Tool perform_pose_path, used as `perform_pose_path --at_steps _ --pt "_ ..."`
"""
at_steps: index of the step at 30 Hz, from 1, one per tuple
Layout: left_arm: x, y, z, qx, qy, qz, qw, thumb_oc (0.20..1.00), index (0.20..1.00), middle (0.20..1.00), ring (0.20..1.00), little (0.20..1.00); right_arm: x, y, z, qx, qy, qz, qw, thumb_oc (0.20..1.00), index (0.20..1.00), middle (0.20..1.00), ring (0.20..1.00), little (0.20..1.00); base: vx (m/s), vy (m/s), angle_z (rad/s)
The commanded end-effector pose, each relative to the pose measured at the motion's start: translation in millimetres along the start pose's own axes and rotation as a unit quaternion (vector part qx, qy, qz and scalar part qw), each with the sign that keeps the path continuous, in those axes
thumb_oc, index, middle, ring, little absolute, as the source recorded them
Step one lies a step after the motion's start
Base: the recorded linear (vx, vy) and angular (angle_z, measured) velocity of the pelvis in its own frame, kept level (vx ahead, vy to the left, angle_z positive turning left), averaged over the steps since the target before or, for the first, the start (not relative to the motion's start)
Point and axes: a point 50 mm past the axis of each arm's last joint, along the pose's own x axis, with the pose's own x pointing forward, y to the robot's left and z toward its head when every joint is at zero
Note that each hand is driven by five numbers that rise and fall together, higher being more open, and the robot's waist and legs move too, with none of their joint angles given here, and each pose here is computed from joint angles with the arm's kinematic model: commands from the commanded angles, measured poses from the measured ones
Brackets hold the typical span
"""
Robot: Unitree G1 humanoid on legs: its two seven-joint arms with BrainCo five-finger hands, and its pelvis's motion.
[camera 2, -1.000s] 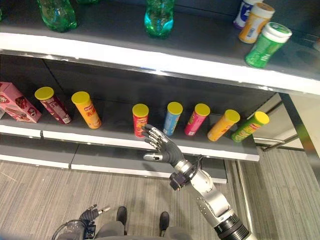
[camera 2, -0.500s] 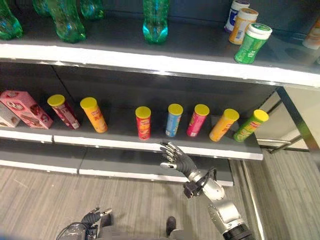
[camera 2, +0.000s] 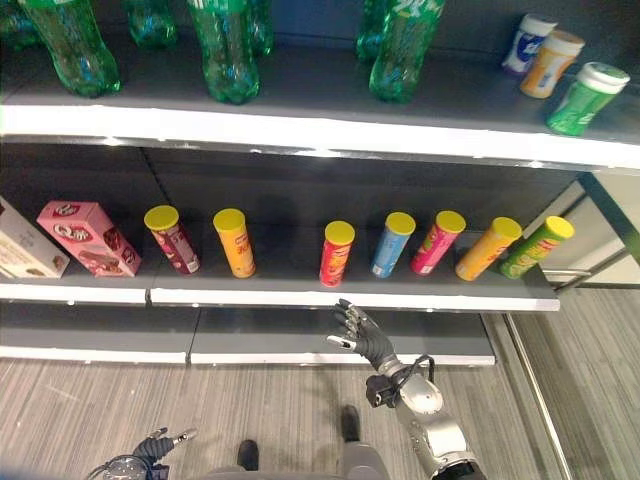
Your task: Put the goods on the table back onto the shelves and tidy them up.
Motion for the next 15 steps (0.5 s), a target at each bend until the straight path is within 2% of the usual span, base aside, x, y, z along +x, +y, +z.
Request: perform_pose_path --at_steps 1,5,15 --pt "2.7 -25.3 25.9 -0.015 -0.045 -0.029 0.998 1.000 1.000 1.000 1.000 1.000 4.6 -9.6 51.5 -0.060 -0.098 -0.001 0.993 1.000 1.000 1.000 1.000 1.000 0.02 -0.083 0.23" --pt "2.7 -36.6 36.3 -0.006 -0.061 -0.047 0.997 1.000 1.000 1.000 1.000 1.000 2.0 -14.3 56.4 -0.084 -0.102 -0.011 0.991 1.000 1.000 1.000 1.000 1.000 0.01 -0.068 0.08" --pt "0.6 -39.8 77.9 -0.002 -0.132 -0.053 0.990 1.000 1.000 1.000 1.000 1.000 7.9 -26.5 82.9 -0.161 -0.128 -0.047 0.978 1.000 1.000 1.000 1.000 1.000 -0.03 -0.022 0.05"
